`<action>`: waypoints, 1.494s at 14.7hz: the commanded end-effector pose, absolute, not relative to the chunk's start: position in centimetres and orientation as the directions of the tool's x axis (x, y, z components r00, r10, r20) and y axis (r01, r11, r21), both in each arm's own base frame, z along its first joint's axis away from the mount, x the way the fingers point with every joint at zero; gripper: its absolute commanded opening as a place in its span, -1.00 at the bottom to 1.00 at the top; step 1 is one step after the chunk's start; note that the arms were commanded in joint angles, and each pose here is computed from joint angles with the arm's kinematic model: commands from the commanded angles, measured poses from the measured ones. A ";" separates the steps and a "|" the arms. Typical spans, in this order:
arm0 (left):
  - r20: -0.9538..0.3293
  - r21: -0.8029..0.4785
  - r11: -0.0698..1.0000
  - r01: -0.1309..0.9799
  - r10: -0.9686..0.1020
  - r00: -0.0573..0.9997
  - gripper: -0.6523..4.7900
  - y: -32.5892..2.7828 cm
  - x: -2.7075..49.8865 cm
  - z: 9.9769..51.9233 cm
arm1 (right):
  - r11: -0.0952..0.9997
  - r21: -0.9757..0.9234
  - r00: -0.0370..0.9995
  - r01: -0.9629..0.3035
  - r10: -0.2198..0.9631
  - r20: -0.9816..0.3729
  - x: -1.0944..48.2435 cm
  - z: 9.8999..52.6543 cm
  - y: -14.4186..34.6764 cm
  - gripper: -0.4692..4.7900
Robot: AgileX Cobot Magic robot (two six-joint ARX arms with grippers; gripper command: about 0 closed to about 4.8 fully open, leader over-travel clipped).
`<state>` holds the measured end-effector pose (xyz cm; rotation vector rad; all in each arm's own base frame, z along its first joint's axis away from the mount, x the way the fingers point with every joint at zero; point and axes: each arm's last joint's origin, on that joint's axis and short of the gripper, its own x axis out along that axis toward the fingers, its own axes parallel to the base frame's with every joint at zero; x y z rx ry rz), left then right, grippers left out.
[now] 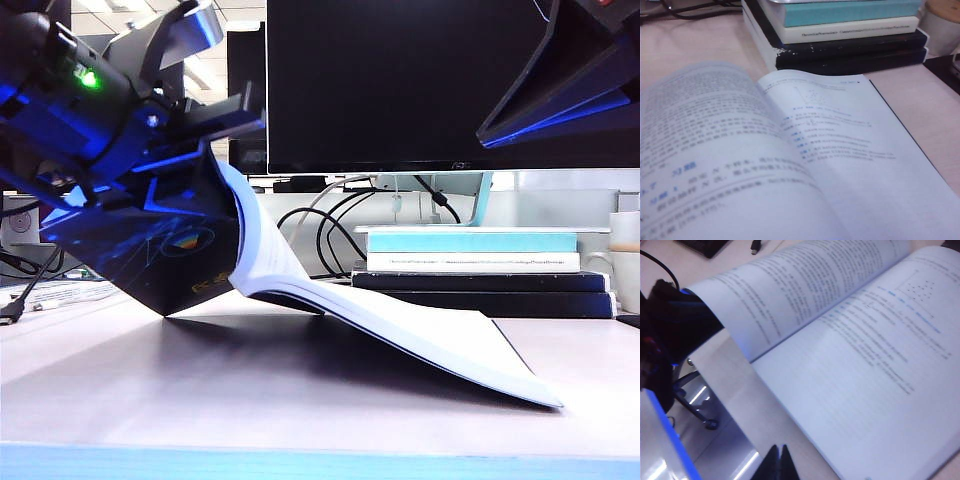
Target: Close the book.
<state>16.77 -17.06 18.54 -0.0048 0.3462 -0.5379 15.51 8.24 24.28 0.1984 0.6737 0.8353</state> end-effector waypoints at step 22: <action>-0.212 0.119 0.518 0.847 -0.820 0.531 -0.78 -18.5 17.2 21.4 | 0.811 0.428 0.304 -0.398 0.557 -0.773 22.8 14.7 11.4 -0.83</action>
